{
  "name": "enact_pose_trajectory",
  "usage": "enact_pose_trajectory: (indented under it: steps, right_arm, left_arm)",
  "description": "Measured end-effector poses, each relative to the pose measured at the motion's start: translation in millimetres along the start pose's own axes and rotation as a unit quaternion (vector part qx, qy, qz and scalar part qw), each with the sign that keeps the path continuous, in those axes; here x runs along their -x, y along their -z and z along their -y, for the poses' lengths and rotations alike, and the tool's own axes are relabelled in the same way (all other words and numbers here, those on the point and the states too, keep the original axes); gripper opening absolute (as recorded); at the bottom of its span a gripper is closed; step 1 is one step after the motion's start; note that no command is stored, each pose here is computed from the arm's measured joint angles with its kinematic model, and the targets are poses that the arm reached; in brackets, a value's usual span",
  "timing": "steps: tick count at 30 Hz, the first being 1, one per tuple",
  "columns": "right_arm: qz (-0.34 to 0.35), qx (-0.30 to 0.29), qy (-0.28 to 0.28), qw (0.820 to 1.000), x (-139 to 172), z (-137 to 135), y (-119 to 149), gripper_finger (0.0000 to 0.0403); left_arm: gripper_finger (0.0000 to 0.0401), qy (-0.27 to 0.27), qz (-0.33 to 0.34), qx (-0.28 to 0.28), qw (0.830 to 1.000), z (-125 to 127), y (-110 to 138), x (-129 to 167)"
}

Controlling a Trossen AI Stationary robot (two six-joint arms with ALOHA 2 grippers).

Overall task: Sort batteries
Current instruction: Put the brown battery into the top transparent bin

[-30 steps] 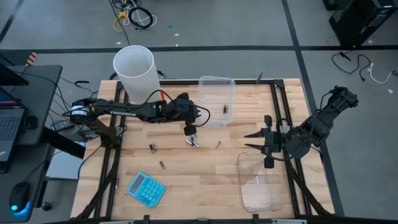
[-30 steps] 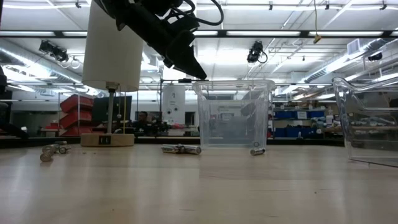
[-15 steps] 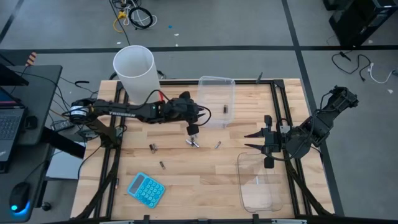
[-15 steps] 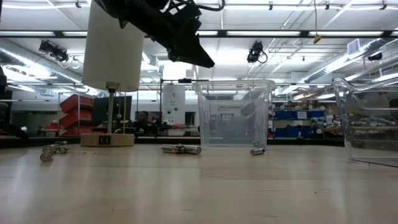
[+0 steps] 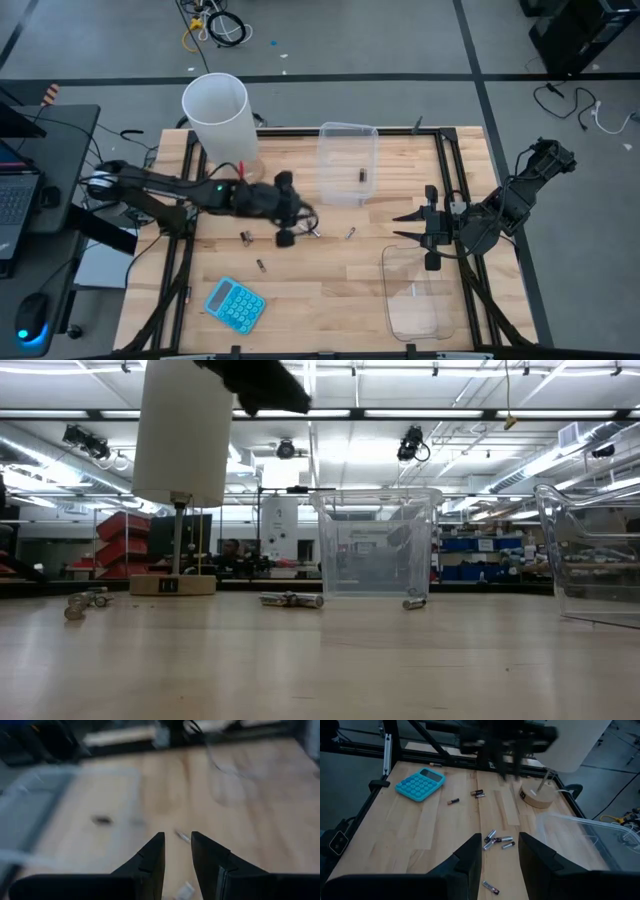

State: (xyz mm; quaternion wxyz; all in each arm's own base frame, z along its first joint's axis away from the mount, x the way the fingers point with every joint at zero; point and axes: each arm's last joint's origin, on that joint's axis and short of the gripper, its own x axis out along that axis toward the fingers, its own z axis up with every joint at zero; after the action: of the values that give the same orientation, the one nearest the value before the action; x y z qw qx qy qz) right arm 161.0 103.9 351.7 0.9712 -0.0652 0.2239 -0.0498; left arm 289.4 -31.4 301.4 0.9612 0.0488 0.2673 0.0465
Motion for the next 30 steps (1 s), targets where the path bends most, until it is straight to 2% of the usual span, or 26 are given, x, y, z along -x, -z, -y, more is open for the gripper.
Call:
enact_pose_trajectory:
  steps: [3,6,9,12,16,20,26,30]
  right_arm:
    - [0.0,0.0,0.0,1.0,0,0,0,0.0115]
    - [-0.001,0.001,0.0,1.0,0,0,0,0.0115]
    - [-0.001,0.001,0.0,1.0,0,0,0,0.0115]
    - [-0.001,0.001,0.0,1.0,0,0,0,0.0115]
    - [-0.001,0.001,0.0,1.0,0,0,0,0.0115]
    - [-0.004,0.004,0.001,1.0,-3,-2,1,0.0115]
    - [-0.013,0.011,0.003,1.0,-8,-7,2,0.0115]
    - [-0.014,0.009,0.003,1.0,-9,-7,2,0.0115]
  left_arm:
    - [0.0097,0.021,-0.062,0.029,0.997,13,12,10]
    - [0.0097,0.033,-0.136,0.071,0.988,25,27,16]
    - [0.0097,0.038,-0.22,0.109,0.969,35,42,21]
    - [0.0097,0.009,-0.285,0.151,0.947,40,55,28]
    - [0.0097,-0.059,-0.325,0.198,0.923,43,66,36]
    - [0.0096,-0.12,-0.329,0.229,0.908,44,72,42]
    - [0.0096,-0.162,-0.341,0.252,0.891,45,93,40]
    - [0.0096,-0.199,-0.349,0.294,0.867,44,111,37]
